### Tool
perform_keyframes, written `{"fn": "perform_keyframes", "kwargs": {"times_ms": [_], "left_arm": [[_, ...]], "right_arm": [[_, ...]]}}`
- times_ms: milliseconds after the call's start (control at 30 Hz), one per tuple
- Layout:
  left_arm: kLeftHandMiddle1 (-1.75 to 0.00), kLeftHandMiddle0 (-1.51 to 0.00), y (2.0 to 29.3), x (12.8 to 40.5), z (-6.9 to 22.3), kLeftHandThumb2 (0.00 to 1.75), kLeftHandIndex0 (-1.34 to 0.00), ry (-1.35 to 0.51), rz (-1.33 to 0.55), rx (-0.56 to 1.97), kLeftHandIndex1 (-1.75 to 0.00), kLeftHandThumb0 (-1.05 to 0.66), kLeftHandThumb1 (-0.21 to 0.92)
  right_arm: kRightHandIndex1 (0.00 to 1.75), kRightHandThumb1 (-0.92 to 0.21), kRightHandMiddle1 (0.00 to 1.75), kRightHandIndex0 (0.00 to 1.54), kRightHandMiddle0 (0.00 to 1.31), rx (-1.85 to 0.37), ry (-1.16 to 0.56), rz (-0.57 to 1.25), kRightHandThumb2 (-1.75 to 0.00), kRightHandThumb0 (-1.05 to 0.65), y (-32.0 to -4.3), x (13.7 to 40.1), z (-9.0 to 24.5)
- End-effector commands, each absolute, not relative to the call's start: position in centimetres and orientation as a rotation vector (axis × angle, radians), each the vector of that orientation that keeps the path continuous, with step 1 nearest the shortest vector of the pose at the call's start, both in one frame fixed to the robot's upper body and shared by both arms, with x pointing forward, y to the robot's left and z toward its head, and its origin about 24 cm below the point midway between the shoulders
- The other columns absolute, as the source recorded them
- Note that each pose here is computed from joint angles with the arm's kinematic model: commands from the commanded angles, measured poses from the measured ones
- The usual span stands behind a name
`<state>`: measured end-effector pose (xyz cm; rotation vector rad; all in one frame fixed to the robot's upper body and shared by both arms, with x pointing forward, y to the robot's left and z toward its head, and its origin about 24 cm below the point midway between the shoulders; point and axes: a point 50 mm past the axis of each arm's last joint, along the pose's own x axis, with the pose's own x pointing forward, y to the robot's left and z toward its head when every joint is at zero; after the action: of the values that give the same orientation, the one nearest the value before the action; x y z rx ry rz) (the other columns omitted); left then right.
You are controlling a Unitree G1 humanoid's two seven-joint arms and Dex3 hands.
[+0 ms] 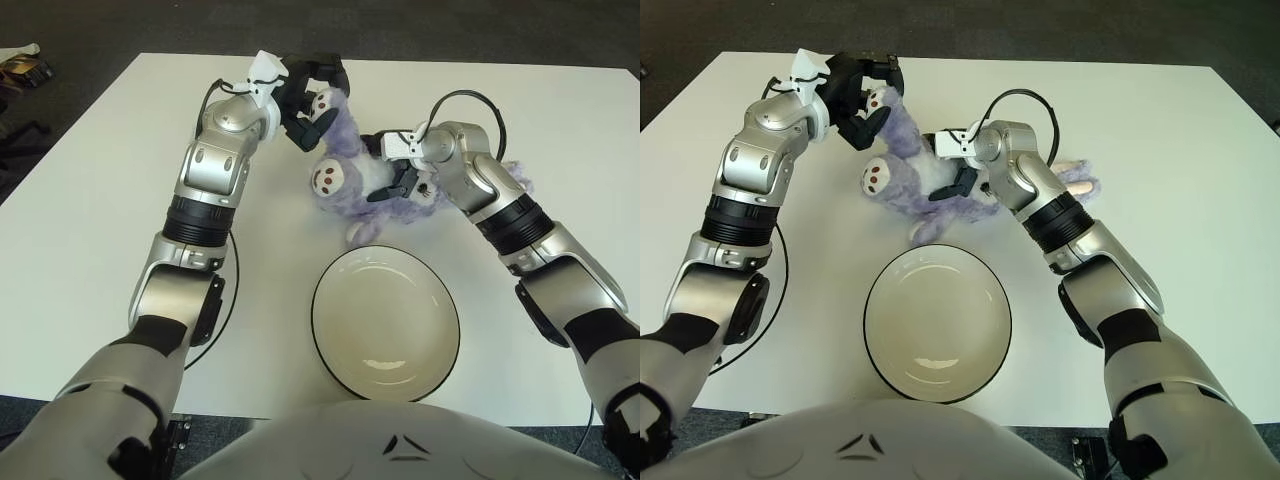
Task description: Put the doll into the plate.
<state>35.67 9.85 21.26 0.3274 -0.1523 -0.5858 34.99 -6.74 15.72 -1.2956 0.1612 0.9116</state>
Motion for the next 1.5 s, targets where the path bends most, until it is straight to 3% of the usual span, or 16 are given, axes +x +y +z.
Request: {"fn": "perform_keyframes", "kwargs": {"times_ms": [0,200,500,600,800,900,933,1000,1067,1233,1467], "left_arm": [[-1.30,-0.95,9.9,35.5,21.5,1.56,-0.78,-0.163,-0.579,0.304,-1.75,0.00,-0.03],[-1.30,-0.95,9.9,35.6,21.6,1.57,-0.78,-0.156,-0.559,0.297,-1.75,0.00,-0.04],[-1.30,-0.95,9.9,35.5,21.6,1.58,-0.79,-0.158,-0.549,0.278,-1.75,0.00,-0.05],[-1.31,-0.95,9.9,35.5,21.6,1.59,-0.80,-0.157,-0.539,0.278,-1.75,0.00,-0.05],[-1.31,-0.95,9.9,35.5,21.7,1.60,-0.80,-0.162,-0.525,0.270,-1.75,0.00,-0.06],[-1.31,-0.95,9.9,35.5,21.7,1.60,-0.81,-0.173,-0.526,0.254,-1.75,0.00,-0.06],[-1.31,-0.96,9.9,35.5,21.7,1.60,-0.81,-0.175,-0.526,0.252,-1.75,0.00,-0.06],[-1.31,-0.96,9.9,35.5,21.6,1.60,-0.81,-0.180,-0.525,0.246,-1.75,0.00,-0.07],[-1.31,-0.96,9.9,35.5,21.6,1.61,-0.82,-0.183,-0.525,0.243,-1.75,0.00,-0.07],[-1.30,-0.96,9.9,35.5,21.6,1.61,-0.83,-0.189,-0.521,0.245,-1.75,0.00,-0.08],[-1.30,-0.97,10.0,35.6,21.6,1.62,-0.84,-0.172,-0.488,0.266,-1.75,0.00,-0.09]], "right_arm": [[0.48,-0.29,0.22,0.18,0.00,-1.320,0.253,0.960,-0.95,-0.45,-7.2,34.6,13.5],[0.65,-0.29,0.32,0.23,0.00,-1.400,0.251,1.002,-0.95,-0.41,-7.0,34.4,12.8],[1.07,-0.26,0.50,0.18,0.00,-1.488,0.214,1.036,-0.99,-0.37,-7.2,34.0,12.3],[1.23,-0.25,0.72,0.15,0.00,-1.513,0.203,1.035,-1.00,-0.34,-7.2,33.9,12.3],[1.31,-0.21,1.04,0.17,0.00,-1.534,0.204,1.023,-1.07,-0.28,-7.3,34.0,12.3],[1.38,-0.19,1.43,0.29,0.00,-1.535,0.206,1.004,-1.12,-0.23,-7.4,34.1,12.3],[1.41,-0.30,1.55,0.42,0.00,-1.535,0.206,1.001,-1.03,0.00,-7.4,34.1,12.3],[1.41,-0.40,1.64,0.54,0.01,-1.533,0.211,0.985,-0.94,0.20,-7.5,34.2,12.4],[1.42,-0.43,1.70,0.64,0.05,-1.530,0.216,0.969,-0.93,0.33,-7.5,34.2,12.4],[1.42,-0.40,1.74,0.72,0.17,-1.519,0.226,0.908,-0.97,0.42,-7.7,34.2,12.5],[1.59,-0.28,1.75,0.72,0.52,-1.417,0.194,0.821,-1.24,0.48,-8.3,34.2,12.2]]}}
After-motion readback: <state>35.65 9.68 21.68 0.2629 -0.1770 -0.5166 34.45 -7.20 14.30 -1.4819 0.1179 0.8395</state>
